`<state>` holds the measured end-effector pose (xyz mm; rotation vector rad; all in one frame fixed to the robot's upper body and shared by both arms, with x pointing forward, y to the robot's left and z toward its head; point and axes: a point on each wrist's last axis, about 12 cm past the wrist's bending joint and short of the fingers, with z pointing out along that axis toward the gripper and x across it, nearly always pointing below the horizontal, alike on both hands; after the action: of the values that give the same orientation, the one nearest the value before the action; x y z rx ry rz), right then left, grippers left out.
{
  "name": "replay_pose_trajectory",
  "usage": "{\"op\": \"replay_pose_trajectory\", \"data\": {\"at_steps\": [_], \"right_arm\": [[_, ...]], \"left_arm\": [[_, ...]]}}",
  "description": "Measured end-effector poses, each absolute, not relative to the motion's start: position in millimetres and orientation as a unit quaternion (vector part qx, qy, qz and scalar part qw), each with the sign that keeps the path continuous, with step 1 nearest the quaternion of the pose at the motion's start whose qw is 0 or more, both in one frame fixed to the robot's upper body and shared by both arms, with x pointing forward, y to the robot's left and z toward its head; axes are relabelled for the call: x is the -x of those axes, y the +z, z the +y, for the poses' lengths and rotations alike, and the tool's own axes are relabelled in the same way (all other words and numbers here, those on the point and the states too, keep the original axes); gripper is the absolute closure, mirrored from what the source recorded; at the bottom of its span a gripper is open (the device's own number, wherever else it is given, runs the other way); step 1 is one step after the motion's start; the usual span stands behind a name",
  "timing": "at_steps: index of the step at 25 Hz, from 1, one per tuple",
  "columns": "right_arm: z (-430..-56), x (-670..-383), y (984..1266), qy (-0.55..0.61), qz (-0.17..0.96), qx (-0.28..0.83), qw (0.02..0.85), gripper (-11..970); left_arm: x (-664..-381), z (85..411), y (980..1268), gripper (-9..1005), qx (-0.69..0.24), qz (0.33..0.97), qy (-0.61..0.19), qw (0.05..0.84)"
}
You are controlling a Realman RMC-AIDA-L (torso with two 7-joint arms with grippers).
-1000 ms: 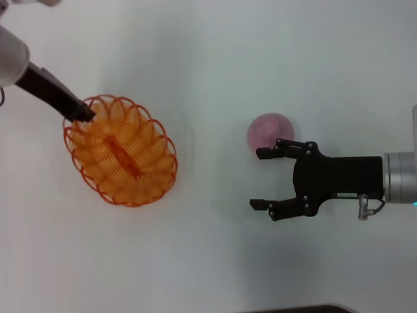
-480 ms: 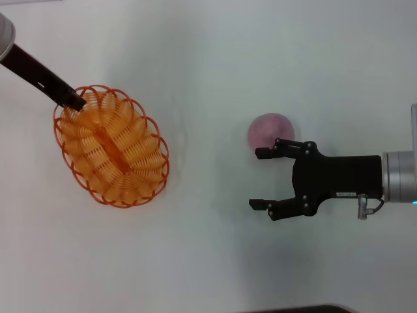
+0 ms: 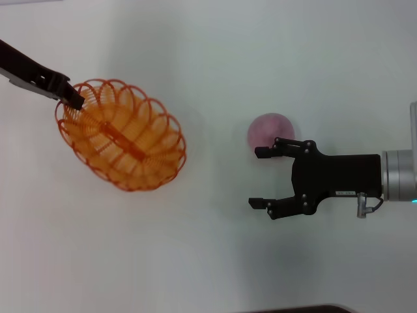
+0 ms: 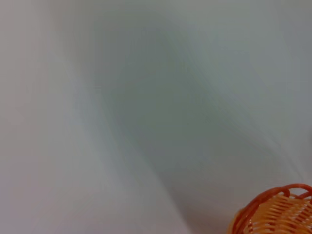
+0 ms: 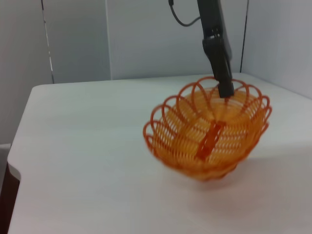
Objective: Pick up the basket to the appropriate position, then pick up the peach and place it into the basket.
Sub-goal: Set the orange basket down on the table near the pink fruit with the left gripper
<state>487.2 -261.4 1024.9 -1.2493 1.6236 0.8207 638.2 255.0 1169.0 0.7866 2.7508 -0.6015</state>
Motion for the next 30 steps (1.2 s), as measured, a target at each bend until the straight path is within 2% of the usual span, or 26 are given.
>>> {"op": "replay_pose_trajectory", "data": {"at_steps": [10,21,30], "right_arm": [[-262,-487,1025,0.332,0.657,0.505,0.45,14],[-262,-487,1025,0.332,0.657,0.505,0.45,14],[-262,-487,1025,0.332,0.657,0.505,0.451,13]], "left_arm": [[-624,290,1166,926,-0.158,0.937,-0.293,0.102],[-591,296,1128,927,-0.063,0.922,-0.366,0.107],[-569,288,1110,926,-0.031,0.92,-0.37,0.129]]}}
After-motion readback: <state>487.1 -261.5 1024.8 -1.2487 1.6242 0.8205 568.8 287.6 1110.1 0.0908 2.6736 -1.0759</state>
